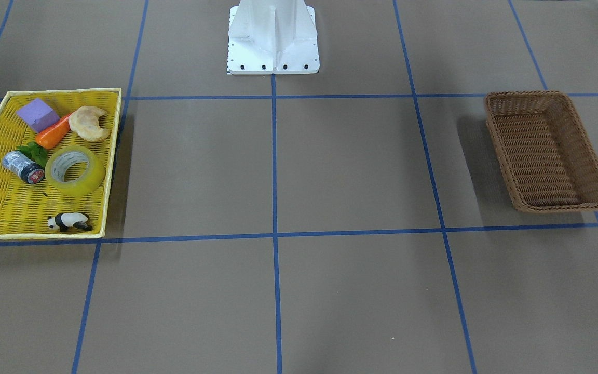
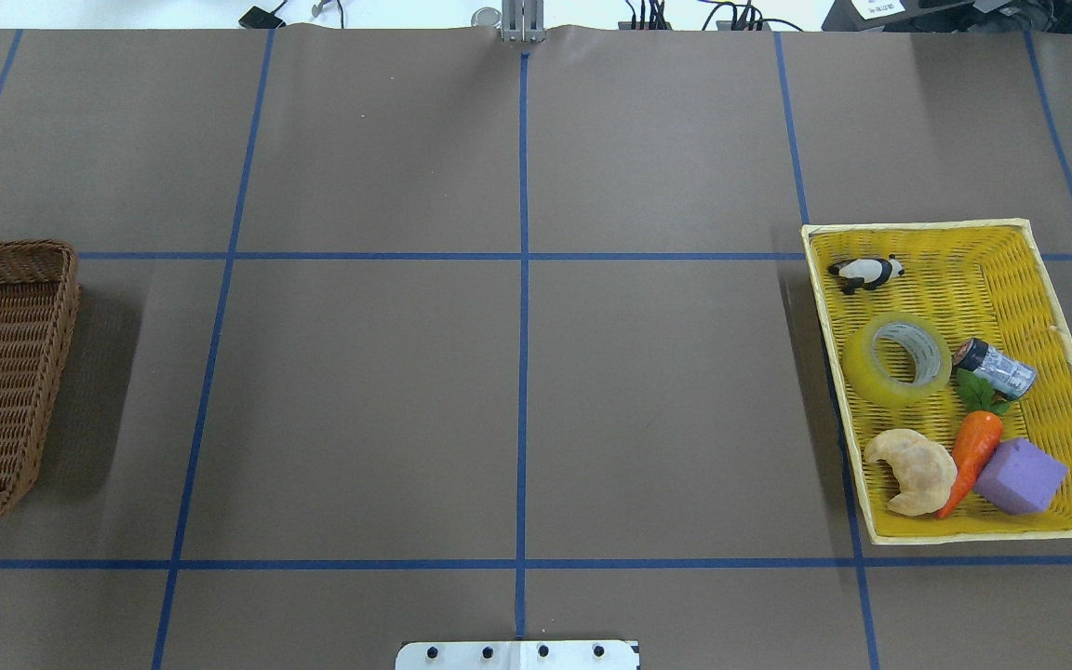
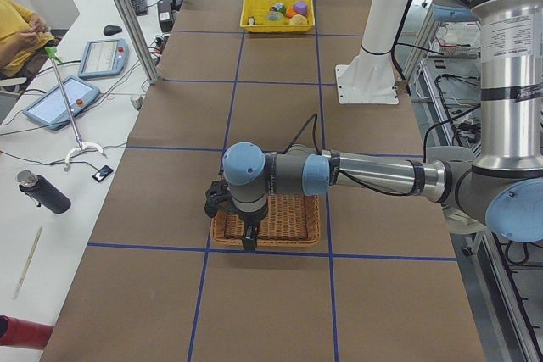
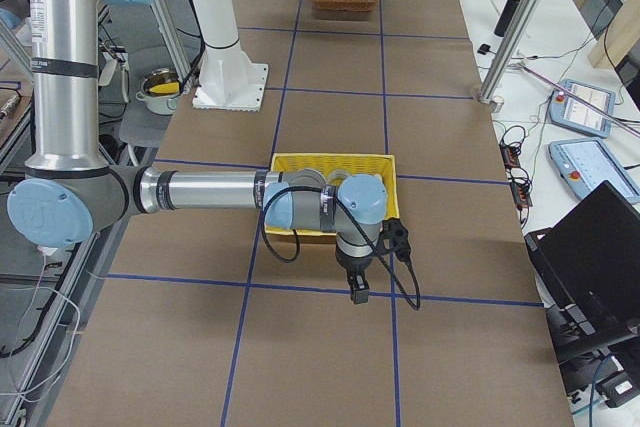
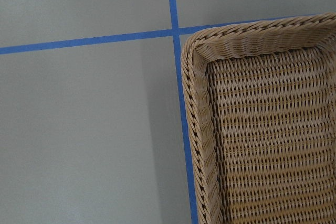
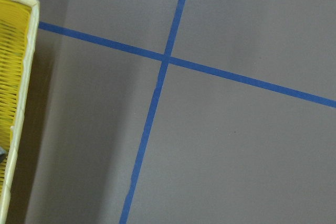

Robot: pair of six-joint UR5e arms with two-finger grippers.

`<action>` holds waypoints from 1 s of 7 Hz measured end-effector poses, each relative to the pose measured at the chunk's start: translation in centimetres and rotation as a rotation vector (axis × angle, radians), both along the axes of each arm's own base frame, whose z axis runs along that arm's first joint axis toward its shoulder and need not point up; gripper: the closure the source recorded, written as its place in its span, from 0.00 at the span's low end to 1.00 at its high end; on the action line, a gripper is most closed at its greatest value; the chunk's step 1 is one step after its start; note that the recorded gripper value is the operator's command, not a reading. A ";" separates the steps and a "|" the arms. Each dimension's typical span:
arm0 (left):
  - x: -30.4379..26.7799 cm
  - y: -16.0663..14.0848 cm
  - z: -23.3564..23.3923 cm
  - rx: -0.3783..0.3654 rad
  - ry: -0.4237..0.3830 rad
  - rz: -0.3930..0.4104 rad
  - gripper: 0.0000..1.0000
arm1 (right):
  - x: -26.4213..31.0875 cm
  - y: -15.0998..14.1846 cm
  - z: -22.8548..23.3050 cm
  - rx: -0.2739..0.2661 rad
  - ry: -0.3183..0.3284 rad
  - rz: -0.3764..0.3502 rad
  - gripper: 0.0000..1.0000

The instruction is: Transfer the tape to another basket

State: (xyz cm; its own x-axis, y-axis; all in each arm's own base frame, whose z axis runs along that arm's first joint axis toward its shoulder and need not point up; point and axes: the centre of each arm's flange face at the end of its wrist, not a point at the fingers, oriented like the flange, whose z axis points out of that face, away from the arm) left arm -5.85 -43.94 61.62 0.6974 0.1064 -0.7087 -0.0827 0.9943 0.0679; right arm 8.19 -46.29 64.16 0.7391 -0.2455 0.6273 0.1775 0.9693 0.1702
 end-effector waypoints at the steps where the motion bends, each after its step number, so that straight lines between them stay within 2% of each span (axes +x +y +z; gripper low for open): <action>1: 0.0 0.0 -0.3 0.005 0.001 -0.001 0.01 | 0.0 0.0 0.0 0.000 0.000 0.000 0.00; 3: 0.0 -0.2 -1.6 0.026 -0.003 -0.005 0.01 | 0.0 -0.1 -0.5 0.012 0.003 -0.001 0.00; 5: 0.0 -0.5 -2.6 0.047 -0.009 -0.008 0.01 | -0.2 -0.8 -2.4 0.054 -0.004 0.000 0.00; 6: 0.0 -0.8 -3.1 0.060 -0.006 -0.008 0.01 | -0.6 -1.5 -3.9 0.112 -0.017 -0.002 0.00; 7: 0.0 -1.2 -3.6 0.081 -0.003 -0.008 0.01 | -0.8 -2.1 -5.0 0.200 -0.028 -0.005 0.00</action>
State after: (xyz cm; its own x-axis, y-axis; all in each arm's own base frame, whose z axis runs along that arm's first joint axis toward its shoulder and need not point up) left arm -5.86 -45.11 57.99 0.7009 0.1577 -0.6956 -0.0752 0.9862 0.1478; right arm 7.42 -48.37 59.13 0.7206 -0.3709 0.5858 0.1745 0.9147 0.3645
